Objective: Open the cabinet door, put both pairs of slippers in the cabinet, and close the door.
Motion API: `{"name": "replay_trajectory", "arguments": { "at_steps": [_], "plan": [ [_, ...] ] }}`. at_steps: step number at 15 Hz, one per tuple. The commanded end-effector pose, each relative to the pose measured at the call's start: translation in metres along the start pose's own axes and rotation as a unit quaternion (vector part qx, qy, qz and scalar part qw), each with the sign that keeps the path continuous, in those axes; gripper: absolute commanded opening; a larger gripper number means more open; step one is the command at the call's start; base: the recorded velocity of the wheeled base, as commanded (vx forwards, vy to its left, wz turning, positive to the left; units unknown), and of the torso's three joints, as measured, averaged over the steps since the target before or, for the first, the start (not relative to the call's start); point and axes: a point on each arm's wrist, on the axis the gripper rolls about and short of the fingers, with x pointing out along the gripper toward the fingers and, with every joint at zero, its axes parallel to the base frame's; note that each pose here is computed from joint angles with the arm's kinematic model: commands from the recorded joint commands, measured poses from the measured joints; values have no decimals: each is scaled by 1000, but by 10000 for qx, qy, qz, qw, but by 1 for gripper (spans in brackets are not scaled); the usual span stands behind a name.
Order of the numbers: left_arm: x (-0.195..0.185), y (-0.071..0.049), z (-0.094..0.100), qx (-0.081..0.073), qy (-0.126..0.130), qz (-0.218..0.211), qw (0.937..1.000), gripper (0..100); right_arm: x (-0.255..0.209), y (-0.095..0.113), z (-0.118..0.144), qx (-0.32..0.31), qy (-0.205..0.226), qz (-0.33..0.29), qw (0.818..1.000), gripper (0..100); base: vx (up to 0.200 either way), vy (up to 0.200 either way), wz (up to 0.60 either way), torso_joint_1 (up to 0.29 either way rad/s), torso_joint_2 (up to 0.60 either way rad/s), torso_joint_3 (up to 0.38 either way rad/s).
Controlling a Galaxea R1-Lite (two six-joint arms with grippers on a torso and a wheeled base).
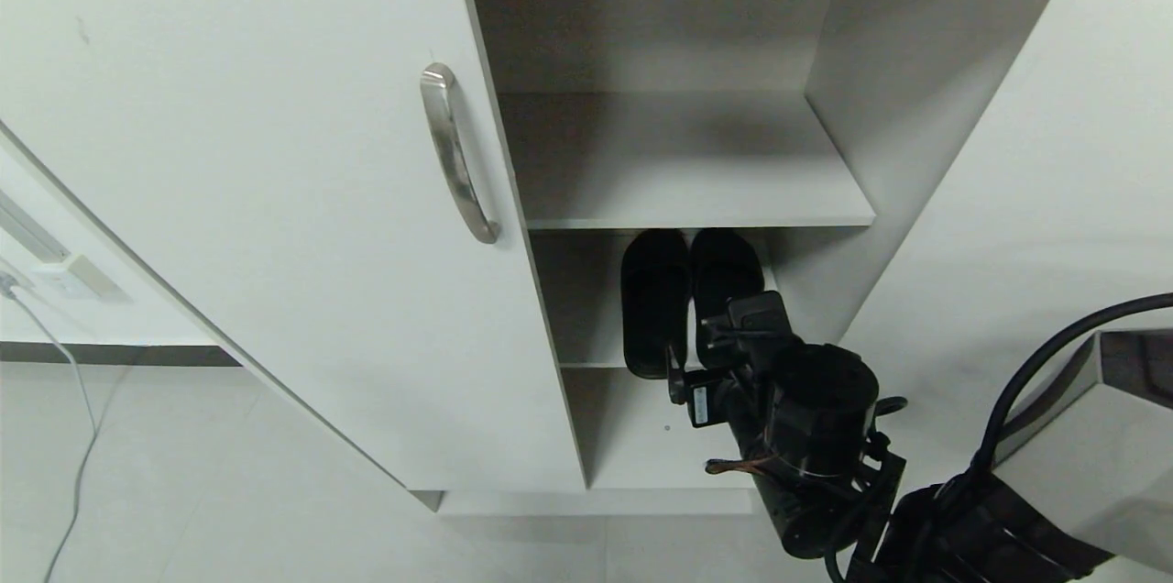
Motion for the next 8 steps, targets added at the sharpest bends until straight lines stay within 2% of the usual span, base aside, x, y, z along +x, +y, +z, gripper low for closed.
{"name": "replay_trajectory", "arguments": {
  "at_steps": [1, 6, 8],
  "plan": [
    [0, 0, 0, -6, 7, 2, 10000, 0, -2, 1, 0, -9, 4, 31, 10000, 100, -200, 0, 0, 2, 2, 2],
    [0, 0, 0, 2, 7, 2, 10000, 0, -2, 1, -1, -6, 10, 23, 10000, 100, -200, 0, 0, 2, -1, 3],
    [0, 0, 0, 2, 7, 2, 10000, 0, -2, 1, -1, -1, 4, 31, 10000, 100, 0, 0, 0, 0, 0, 0]
  ]
}}
